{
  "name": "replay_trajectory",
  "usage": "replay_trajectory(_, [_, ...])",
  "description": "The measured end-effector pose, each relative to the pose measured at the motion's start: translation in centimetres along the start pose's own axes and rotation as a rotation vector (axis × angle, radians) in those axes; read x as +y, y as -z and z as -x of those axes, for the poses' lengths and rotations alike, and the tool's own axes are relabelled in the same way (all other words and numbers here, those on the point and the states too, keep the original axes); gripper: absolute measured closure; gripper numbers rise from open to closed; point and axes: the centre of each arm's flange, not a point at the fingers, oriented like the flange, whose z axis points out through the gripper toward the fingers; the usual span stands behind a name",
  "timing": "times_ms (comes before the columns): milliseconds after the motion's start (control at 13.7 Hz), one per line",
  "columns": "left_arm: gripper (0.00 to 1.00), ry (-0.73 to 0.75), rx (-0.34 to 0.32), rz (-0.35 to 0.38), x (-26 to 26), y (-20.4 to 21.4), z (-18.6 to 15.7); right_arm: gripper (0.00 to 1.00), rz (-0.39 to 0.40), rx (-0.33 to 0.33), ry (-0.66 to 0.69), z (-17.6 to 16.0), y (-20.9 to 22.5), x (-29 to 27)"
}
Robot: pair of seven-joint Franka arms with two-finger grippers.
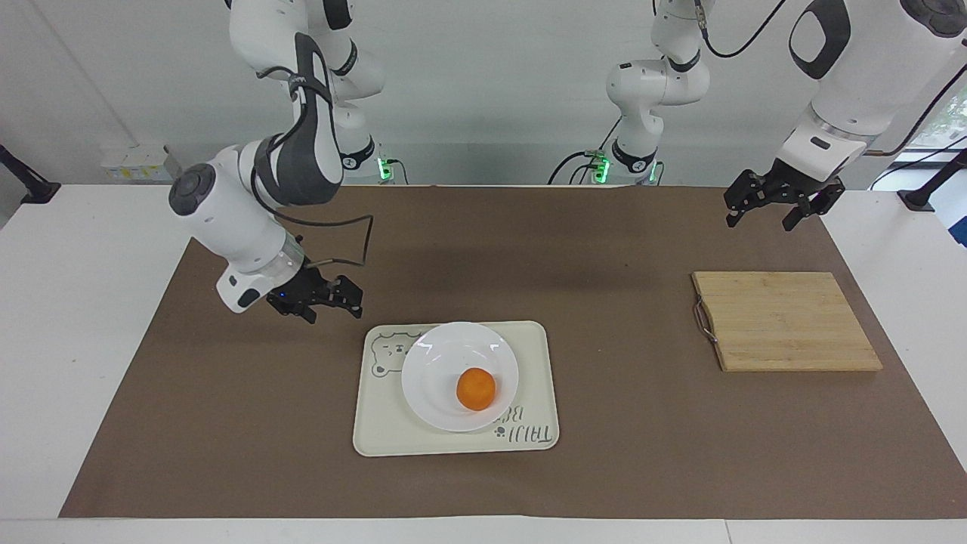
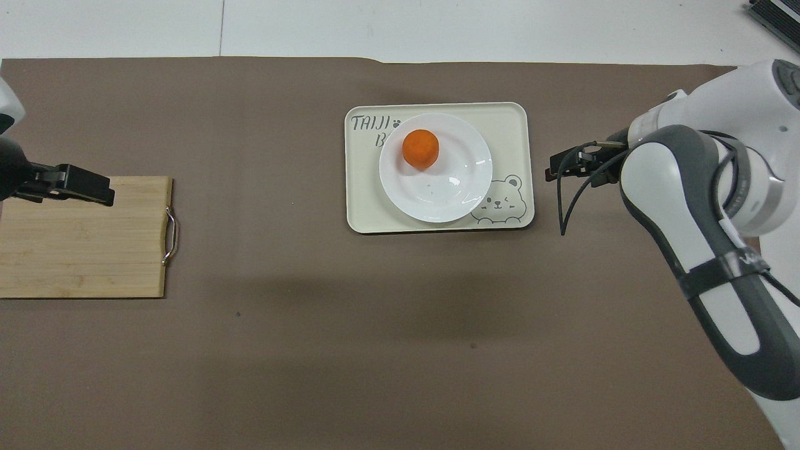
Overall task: Place orange and plate with both arms
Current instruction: 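Open the right gripper and withdraw it from the plate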
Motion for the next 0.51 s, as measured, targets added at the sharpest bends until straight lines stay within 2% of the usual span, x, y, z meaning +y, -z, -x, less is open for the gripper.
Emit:
replay_trajectory(219, [0.0,0.0,0.0,0.0,0.0,0.0,0.0,0.0,0.059,-0.016,0.01,1.9,4.0,1.5])
replay_trajectory(510, [0.0,0.01,0.001,0.0,-0.5,0.0,0.0,0.0,0.145,0.012,0.013,4.6,9.8,3.5])
